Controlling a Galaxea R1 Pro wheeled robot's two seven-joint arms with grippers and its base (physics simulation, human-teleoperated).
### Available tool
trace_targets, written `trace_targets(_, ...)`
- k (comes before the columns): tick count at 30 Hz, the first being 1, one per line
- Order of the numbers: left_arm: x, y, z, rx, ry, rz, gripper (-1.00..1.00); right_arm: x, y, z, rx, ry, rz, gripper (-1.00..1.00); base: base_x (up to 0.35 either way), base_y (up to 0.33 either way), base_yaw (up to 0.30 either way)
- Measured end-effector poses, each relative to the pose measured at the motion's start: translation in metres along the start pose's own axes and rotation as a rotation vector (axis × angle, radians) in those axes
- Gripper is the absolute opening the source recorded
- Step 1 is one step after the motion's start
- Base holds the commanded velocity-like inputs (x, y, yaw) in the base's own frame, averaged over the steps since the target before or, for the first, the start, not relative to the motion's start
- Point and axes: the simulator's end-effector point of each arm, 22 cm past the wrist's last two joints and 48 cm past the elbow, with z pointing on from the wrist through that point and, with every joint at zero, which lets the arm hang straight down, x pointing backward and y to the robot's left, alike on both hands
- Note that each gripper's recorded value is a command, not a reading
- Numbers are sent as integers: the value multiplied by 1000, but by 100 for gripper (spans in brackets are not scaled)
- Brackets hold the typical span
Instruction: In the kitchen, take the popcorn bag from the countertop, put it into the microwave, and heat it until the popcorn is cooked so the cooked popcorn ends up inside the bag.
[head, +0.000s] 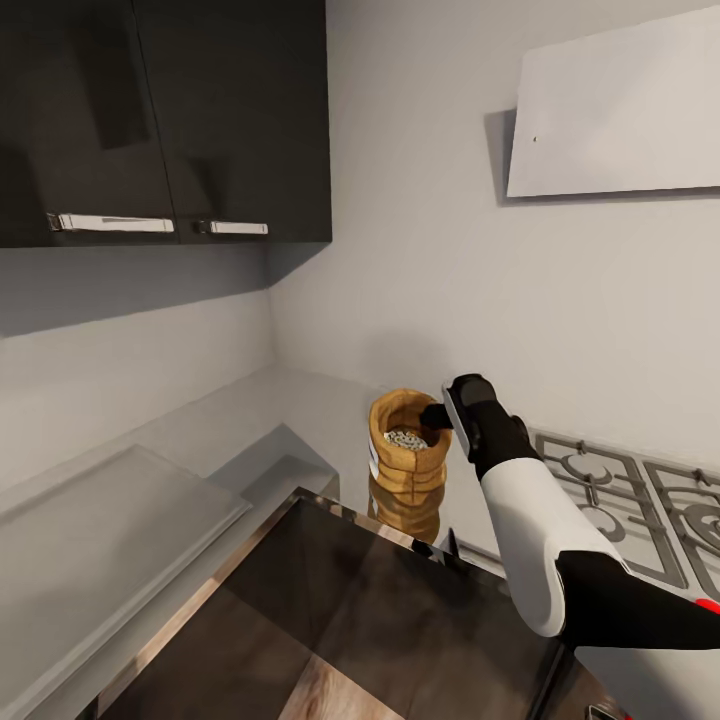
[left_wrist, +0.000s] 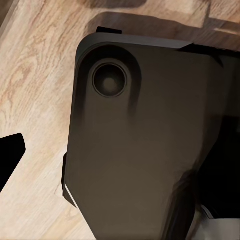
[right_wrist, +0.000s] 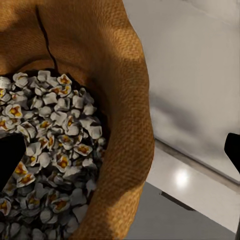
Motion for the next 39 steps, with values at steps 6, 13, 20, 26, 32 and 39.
trace_targets(6,0,0,0,0,-1,0,100,3,12,4,-48,1,31,100,0,0,0)
trace_targets(13,0,0,0,0,-1,0,100,15,24,21,-66,-11,24,100,0,0,0)
trace_targets(20,0,0,0,0,-1,1,100,15,24,22,-66,-15,23,100,0,0,0)
trace_targets(26,0,0,0,0,-1,0,100,15,24,22,-64,-16,23,100,0,0,0)
trace_targets(32,0,0,0,0,0,1,100,15,23,22,-65,-14,27,100,0,0,0)
trace_targets(39,0,0,0,0,0,1,100,16,23,23,-64,-13,29,100,0,0,0)
